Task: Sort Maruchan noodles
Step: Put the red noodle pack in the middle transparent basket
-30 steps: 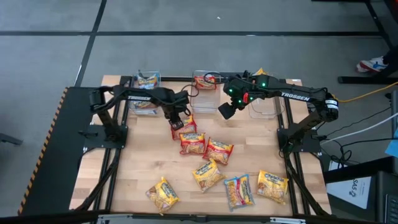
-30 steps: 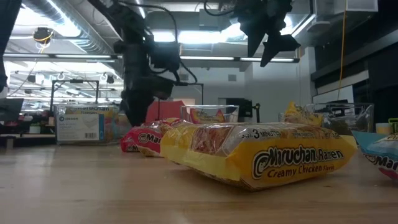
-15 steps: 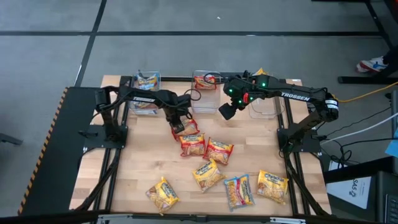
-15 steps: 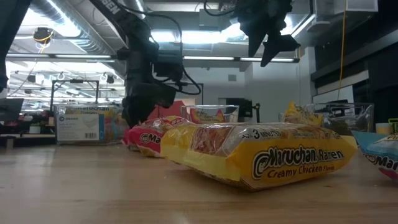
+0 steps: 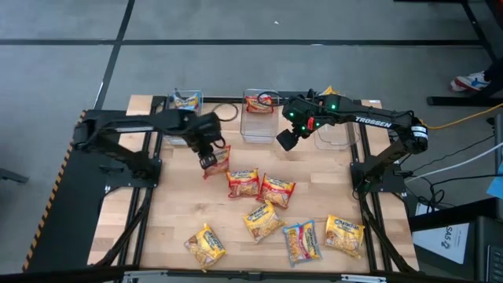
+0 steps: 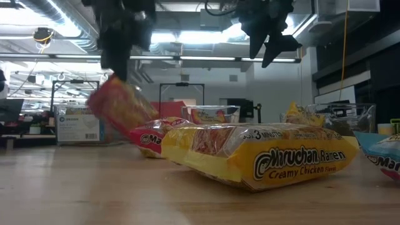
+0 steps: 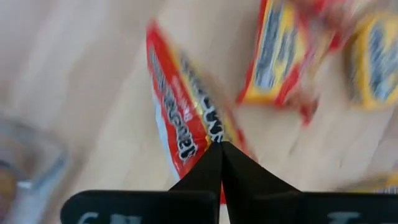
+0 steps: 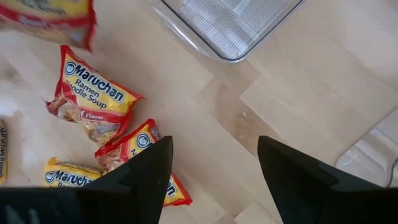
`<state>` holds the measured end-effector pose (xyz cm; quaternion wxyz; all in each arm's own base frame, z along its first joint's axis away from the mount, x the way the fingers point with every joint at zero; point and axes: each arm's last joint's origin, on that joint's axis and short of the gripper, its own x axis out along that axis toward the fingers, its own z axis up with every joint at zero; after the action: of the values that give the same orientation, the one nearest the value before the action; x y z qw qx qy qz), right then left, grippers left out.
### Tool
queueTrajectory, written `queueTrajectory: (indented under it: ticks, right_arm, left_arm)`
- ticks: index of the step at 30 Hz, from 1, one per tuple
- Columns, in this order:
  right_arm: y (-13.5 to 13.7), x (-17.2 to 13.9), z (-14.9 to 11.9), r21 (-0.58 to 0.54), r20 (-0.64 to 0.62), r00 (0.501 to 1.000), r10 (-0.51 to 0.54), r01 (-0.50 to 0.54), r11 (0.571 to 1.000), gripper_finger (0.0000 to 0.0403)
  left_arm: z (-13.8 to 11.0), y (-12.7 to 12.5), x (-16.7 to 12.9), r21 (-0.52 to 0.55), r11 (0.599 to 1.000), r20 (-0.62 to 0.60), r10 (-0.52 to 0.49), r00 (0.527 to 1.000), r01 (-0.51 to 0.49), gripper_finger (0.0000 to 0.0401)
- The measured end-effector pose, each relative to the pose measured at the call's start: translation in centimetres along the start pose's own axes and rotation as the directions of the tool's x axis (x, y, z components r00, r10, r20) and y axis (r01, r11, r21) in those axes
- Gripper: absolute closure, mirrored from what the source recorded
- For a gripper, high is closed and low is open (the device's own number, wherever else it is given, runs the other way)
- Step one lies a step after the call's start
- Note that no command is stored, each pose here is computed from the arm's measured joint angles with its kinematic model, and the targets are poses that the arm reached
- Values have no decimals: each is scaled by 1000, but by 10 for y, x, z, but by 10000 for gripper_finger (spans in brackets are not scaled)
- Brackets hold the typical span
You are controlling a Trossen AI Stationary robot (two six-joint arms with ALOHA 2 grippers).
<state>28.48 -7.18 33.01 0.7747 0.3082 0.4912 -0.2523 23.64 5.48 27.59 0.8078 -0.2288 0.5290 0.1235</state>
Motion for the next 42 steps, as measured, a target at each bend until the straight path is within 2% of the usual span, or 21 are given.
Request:
queueTrajectory:
  ticks: [3, 7, 10, 14, 20, 25, 32, 35, 38, 42]
  right_arm:
    - [0, 0, 0, 0, 0, 1000, 0, 0, 1000, 162]
    - [0, 0, 0, 0, 0, 1000, 1, -1, 1000, 162]
    - [1, 0, 0, 1, -17, 1000, 24, -24, 1000, 162]
    - [4, 0, -2, -9, -84, 988, 127, -128, 992, 162]
    - [7, -1, -5, -55, -176, 950, 256, -269, 961, 162]
    - [9, -3, -10, -109, -272, 894, 355, -396, 912, 162]
    - [6, -3, -14, -93, -313, 892, 327, -372, 924, 162]
    - [5, -4, -16, -85, -333, 889, 315, -361, 929, 162]
    - [4, -4, -18, -78, -350, 886, 303, -350, 934, 162]
    - [5, -4, -19, -86, -351, 890, 292, -341, 936, 162]
  left_arm:
    - [6, -3, -23, 18, 1000, 229, 14, 973, -19, 401]
    - [28, -1, -45, 58, 998, 521, 0, 854, -35, 401]
    - [40, 8, -54, 76, 995, 633, 8, 774, -72, 401]
    - [53, 33, -57, 54, 986, 679, 79, 730, -157, 401]
    - [76, 67, -29, 134, 977, 649, 43, 760, -169, 401]
    - [98, 77, -13, 152, 968, 657, 52, 753, -199, 401]
    - [136, 67, -51, 224, 936, 684, 48, 728, -271, 401]
    - [149, 65, -59, 252, 924, 658, 54, 751, -287, 401]
    - [160, 66, -56, 289, 914, 627, 44, 778, -285, 401]
    - [173, 72, -32, 327, 902, 578, 44, 815, -281, 401]
